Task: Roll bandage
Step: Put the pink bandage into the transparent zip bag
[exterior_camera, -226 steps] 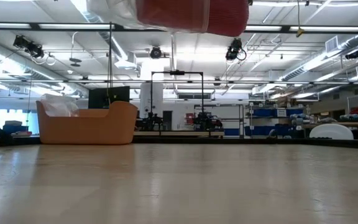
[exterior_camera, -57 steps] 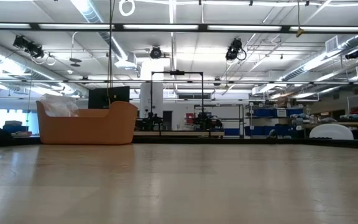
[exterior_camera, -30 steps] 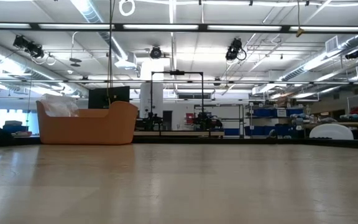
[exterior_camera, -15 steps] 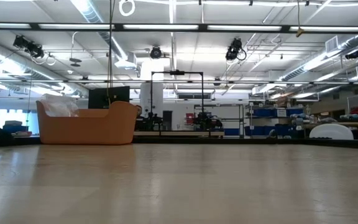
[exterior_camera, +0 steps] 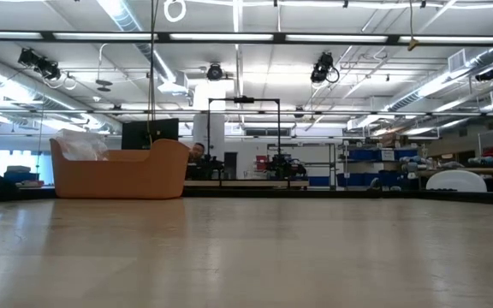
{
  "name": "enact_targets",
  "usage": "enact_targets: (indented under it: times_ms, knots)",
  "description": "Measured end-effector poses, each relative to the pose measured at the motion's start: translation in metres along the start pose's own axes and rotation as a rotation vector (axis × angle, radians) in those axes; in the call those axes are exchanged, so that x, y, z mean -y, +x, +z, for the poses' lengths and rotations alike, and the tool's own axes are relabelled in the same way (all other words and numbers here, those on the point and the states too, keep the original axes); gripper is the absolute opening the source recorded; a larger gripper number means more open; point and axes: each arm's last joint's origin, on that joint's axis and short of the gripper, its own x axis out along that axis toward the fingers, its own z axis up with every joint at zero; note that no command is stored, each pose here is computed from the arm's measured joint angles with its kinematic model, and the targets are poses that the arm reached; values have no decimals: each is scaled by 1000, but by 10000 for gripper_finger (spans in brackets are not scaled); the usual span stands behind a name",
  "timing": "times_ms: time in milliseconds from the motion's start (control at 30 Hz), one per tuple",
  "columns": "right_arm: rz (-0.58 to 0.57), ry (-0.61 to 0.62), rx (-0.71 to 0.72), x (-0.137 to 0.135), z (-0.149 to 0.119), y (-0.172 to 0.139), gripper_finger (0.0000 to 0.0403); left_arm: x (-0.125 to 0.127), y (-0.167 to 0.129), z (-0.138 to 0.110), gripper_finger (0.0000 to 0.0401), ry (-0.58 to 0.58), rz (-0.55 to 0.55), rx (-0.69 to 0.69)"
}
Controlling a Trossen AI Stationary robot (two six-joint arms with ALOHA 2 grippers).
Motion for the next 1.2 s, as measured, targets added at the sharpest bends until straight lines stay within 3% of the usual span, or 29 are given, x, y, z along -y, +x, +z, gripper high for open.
enact_targets:
  times_ms: [200,500,667,1067,1200]
  knots:
    - [56,18,-53,7,-2,12,0,1,0,-7,4,37,22,-87]
    - [108,55,-159,33,-4,46,0,-1,16,18,3,112,-13,-198]
    - [121,41,-167,30,-6,41,0,0,11,19,2,125,-19,-289]
    - [179,44,-203,27,-9,38,0,0,13,-2,2,118,-41,-438]
    - [184,39,-199,27,-9,34,0,2,10,-4,1,64,-33,-463]
